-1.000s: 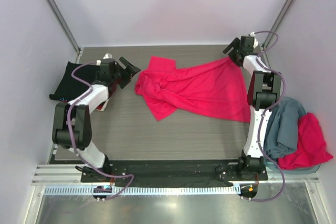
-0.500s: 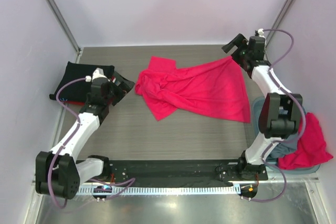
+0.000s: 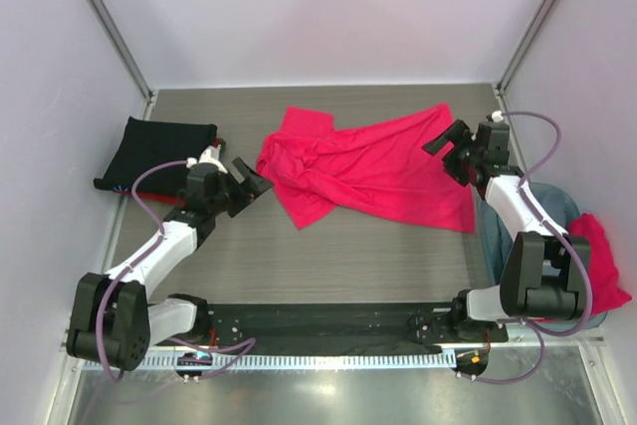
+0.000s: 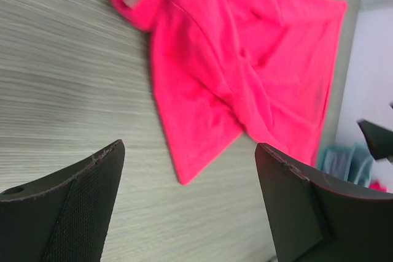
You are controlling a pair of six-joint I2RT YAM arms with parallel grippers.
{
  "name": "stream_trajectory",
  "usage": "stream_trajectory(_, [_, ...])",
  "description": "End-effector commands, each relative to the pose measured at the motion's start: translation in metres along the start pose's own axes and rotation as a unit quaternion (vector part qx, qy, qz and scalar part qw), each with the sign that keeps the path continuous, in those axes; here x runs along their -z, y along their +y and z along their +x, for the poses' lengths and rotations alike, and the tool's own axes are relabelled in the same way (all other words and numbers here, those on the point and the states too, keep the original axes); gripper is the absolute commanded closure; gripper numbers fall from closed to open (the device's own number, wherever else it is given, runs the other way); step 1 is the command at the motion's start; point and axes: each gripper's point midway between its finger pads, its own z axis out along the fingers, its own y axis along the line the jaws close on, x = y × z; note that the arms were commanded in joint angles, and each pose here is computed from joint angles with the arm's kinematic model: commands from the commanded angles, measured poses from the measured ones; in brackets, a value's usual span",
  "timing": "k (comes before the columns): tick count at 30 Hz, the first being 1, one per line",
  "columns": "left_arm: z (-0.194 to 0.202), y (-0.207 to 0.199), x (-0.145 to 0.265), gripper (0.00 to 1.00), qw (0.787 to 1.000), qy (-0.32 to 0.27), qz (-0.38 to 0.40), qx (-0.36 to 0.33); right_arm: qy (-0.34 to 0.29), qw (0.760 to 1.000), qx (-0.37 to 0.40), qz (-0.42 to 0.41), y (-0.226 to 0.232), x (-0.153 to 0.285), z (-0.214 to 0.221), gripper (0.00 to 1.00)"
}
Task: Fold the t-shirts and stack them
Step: Flatten the tshirt out
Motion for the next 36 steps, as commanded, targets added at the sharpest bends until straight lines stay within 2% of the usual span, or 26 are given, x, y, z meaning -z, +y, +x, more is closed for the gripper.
stream_trajectory(1, [0.018,-0.034,0.003,0.13,0.996,0.020,0.065,-0.054,-0.004,1.000,-0.014,-0.005,-0.004,0.013,0.001,0.07])
stream_trajectory(3, [0.026,-0.033,0.003,0.15,0.997,0.021,0.055,-0.049,0.009,1.000,-0.006,-0.025,-0.004,0.018,0.007,0.08])
stream_trajectory(5, [0.040,-0.031,0.004,0.19,0.997,0.033,0.043,-0.045,-0.004,1.000,-0.001,-0.024,-0.012,0.021,0.012,0.08])
stream_trajectory(9, [0.064,-0.031,0.004,0.33,0.997,0.058,0.037,-0.045,-0.054,0.998,0.008,0.012,-0.027,0.034,0.004,0.09])
stream_trajectory(17, [0.098,-0.032,-0.014,0.40,0.994,0.097,-0.012,-0.054,-0.061,0.998,0.001,0.027,-0.044,0.034,0.016,0.09])
stream_trajectory(19, [0.111,-0.021,-0.018,0.41,0.990,0.117,-0.042,-0.061,-0.070,0.997,0.001,0.028,-0.045,0.035,0.015,0.08])
stream_trajectory(28, [0.127,-0.018,-0.034,0.47,0.985,0.141,-0.079,-0.062,-0.077,0.997,-0.001,0.032,-0.049,0.036,0.016,0.09])
stream_trajectory(29, [0.128,-0.019,-0.037,0.51,0.984,0.143,-0.081,-0.063,-0.076,0.997,0.000,0.030,-0.049,0.036,0.017,0.08])
stream_trajectory(34, [0.126,-0.001,-0.044,0.55,0.982,0.113,-0.134,-0.074,-0.087,0.996,0.002,0.015,-0.043,0.042,0.014,0.08])
stream_trajectory(36, [0.125,0.005,-0.047,0.61,0.980,0.108,-0.150,-0.075,-0.091,0.996,0.001,0.016,-0.043,0.043,0.014,0.08])
